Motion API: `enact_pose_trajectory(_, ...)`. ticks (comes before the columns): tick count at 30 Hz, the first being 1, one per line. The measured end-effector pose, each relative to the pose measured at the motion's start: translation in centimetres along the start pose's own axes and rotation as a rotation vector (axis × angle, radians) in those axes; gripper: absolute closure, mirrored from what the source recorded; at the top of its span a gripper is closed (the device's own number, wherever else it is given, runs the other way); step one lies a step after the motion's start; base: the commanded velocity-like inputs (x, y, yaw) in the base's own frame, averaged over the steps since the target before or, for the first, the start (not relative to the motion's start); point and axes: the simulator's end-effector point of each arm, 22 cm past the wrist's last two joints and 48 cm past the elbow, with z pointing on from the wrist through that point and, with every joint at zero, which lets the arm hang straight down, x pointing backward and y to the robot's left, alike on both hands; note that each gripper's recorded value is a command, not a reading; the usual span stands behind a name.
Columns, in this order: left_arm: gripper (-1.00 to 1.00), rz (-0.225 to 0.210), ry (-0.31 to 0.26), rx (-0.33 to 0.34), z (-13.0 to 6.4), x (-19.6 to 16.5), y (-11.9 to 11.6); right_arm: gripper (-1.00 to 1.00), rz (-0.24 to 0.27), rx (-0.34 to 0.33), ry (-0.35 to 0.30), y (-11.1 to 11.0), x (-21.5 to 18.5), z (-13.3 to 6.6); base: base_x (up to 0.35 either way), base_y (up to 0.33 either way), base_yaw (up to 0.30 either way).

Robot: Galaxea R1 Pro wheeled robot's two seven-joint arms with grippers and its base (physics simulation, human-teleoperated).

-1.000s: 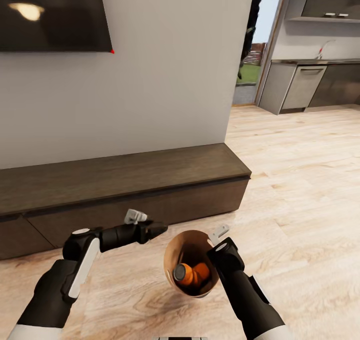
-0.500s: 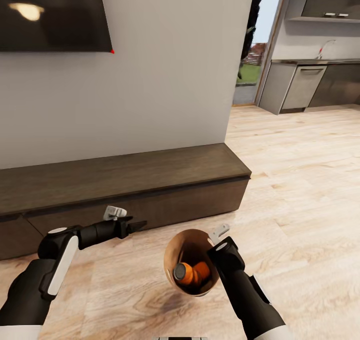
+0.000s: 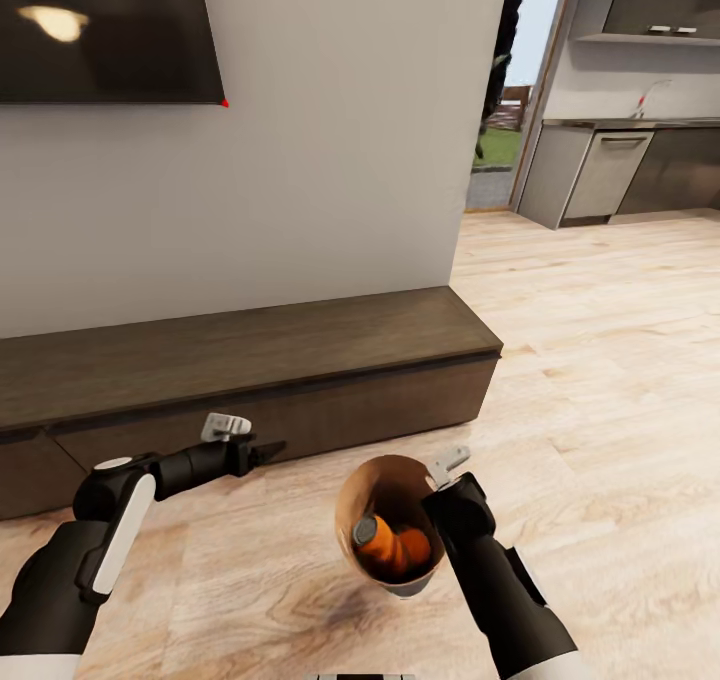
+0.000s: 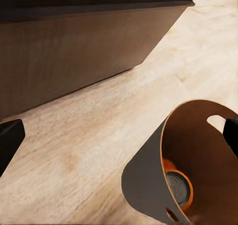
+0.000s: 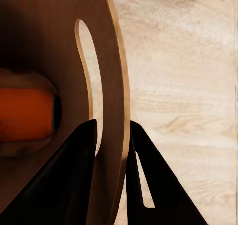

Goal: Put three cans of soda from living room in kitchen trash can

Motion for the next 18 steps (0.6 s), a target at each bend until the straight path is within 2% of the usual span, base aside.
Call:
enact_pose_trajectory(3, -1.00, 0.000, 0.001, -0.028, 0.0, 0.1, 0.6, 1.00, 0.024, 0.017, 0.002, -1.0, 0.0, -0.3, 0.000, 0.000, 0.000)
enact_pose_trajectory(8, -1.00, 0.037, -0.052, -0.079, -0.3, 0.7, 1.8, 1.00, 0.057, 0.015, 0.004, -1.7, 0.1, -0.3, 0.000, 0.000, 0.000)
enact_pose_trajectory(10, -1.00, 0.039, -0.056, -0.103, -0.6, 2.7, 2.4, 1.00, 0.064, 0.019, 0.000, -2.0, 0.0, -0.4, 0.000, 0.000, 0.000)
enact_pose_trajectory(12, -1.00, 0.059, -0.064, -0.147, -0.9, 5.1, 3.7, 1.00, 0.071, 0.024, 0.000, -2.3, 0.0, -0.4, 0.000, 0.000, 0.000)
enact_pose_trajectory(13, -1.00, 0.084, -0.078, -0.176, -1.2, 6.2, 4.4, 1.00, 0.076, 0.025, -0.001, -2.5, 0.0, -0.4, 0.000, 0.000, 0.000)
enact_pose_trajectory(15, -1.00, 0.116, -0.097, -0.210, -1.7, 7.3, 5.1, 1.00, 0.080, 0.023, -0.002, -2.6, -0.1, -0.4, 0.000, 0.000, 0.000)
enact_pose_trajectory(18, -1.00, 0.133, -0.105, -0.225, -1.9, 7.9, 5.4, 1.00, 0.102, -0.015, -0.008, -1.7, -0.3, -0.5, 0.000, 0.000, 0.000)
